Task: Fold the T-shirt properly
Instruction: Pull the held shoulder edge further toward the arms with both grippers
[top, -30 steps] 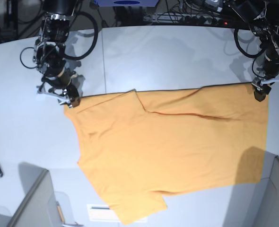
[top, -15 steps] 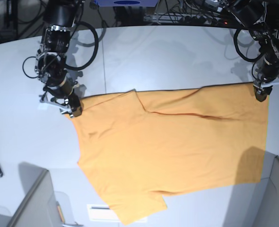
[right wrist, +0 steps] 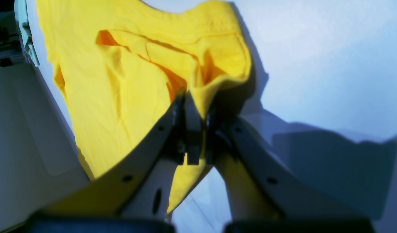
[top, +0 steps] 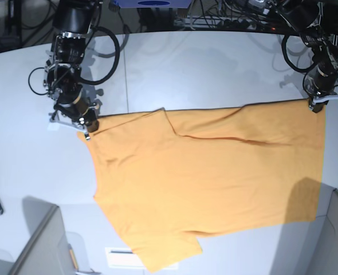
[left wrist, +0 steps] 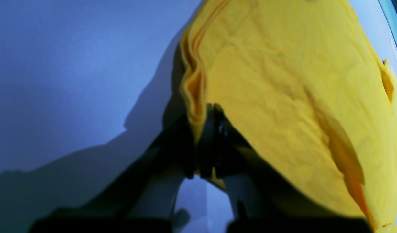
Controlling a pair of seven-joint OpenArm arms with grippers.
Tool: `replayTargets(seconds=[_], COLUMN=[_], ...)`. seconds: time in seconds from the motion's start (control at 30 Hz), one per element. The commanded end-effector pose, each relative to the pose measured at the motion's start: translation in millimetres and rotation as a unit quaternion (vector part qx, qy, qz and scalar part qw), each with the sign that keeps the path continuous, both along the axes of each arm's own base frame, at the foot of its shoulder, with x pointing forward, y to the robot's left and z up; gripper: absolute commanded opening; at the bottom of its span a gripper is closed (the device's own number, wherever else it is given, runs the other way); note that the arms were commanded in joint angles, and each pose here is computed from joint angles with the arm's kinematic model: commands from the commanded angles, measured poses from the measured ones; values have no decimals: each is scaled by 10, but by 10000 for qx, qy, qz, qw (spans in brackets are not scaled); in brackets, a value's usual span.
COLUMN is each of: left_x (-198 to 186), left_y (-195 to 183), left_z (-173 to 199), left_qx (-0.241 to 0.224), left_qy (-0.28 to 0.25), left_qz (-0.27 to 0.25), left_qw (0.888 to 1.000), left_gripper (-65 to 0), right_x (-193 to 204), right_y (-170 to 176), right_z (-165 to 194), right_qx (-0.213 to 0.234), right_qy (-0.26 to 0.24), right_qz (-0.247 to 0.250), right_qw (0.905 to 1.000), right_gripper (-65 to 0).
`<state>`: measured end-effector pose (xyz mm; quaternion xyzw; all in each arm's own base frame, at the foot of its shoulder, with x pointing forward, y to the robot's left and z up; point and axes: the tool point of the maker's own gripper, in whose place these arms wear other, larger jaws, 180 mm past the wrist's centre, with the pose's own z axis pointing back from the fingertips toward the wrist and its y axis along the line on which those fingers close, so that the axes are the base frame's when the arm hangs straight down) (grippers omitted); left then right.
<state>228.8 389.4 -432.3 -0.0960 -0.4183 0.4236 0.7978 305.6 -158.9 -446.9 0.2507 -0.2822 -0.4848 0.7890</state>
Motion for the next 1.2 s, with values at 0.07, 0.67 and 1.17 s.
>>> replayTargets(seconds=[0.07, 0.67, 1.17], left_x=[-54, -609, -1164], left_y=[44, 76, 86], left_z=[24, 406, 308], left_qx=[-21, 960, 1048], left_qy=[295, 732, 1377], left_qz=[-218, -767, -882], left_qw=[9993, 9897, 9810], left_gripper=[-650, -650, -650], right_x=[-106, -947, -1550], right_y=[-43, -216, -214], right_z=[40, 310, 256], right_qx=[-93, -684, -789], right_qy=[39, 89, 581], right_qz=[-5, 173, 276], right_qw=[9999, 9975, 9948], right_gripper=[-650, -650, -650])
